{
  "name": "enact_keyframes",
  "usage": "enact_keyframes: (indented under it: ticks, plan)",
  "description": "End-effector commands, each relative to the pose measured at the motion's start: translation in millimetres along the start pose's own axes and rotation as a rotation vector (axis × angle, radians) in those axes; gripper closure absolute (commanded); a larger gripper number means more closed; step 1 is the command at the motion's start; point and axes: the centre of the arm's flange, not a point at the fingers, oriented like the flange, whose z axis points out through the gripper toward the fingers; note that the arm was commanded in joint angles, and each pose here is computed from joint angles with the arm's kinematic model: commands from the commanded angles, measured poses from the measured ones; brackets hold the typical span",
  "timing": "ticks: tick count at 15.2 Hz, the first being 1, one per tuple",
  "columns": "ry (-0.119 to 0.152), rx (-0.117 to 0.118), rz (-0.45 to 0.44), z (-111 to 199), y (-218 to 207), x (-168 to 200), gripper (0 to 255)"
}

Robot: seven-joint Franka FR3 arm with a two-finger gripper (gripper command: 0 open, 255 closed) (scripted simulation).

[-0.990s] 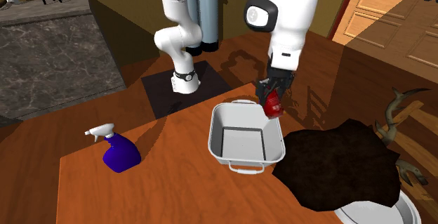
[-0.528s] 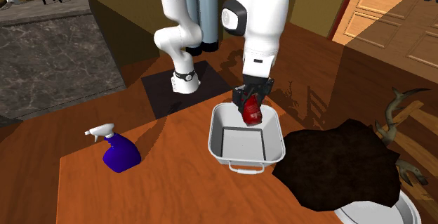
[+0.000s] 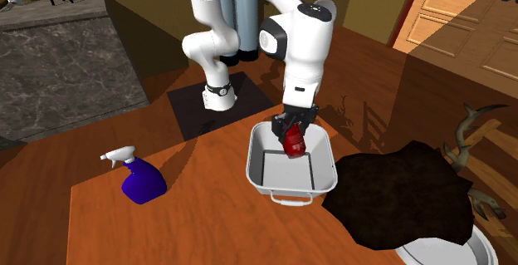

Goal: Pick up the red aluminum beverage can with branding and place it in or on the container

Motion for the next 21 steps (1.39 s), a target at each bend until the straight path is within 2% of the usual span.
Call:
enact_keyframes:
  ticks: [1,5,13,14,19,21]
  plan:
    - [0.001,0.0,0.0,10,-1,-1,255]
    - [0.001,0.0,0.0,33,-2,-1,255]
    - [0.001,0.0,0.0,33,-2,-1,255]
    - [0.001,0.0,0.0,33,-2,-2,0]
    - [0.001,0.0,0.0,33,-2,-2,0]
    - [0.001,0.0,0.0,6,-2,-2,0]
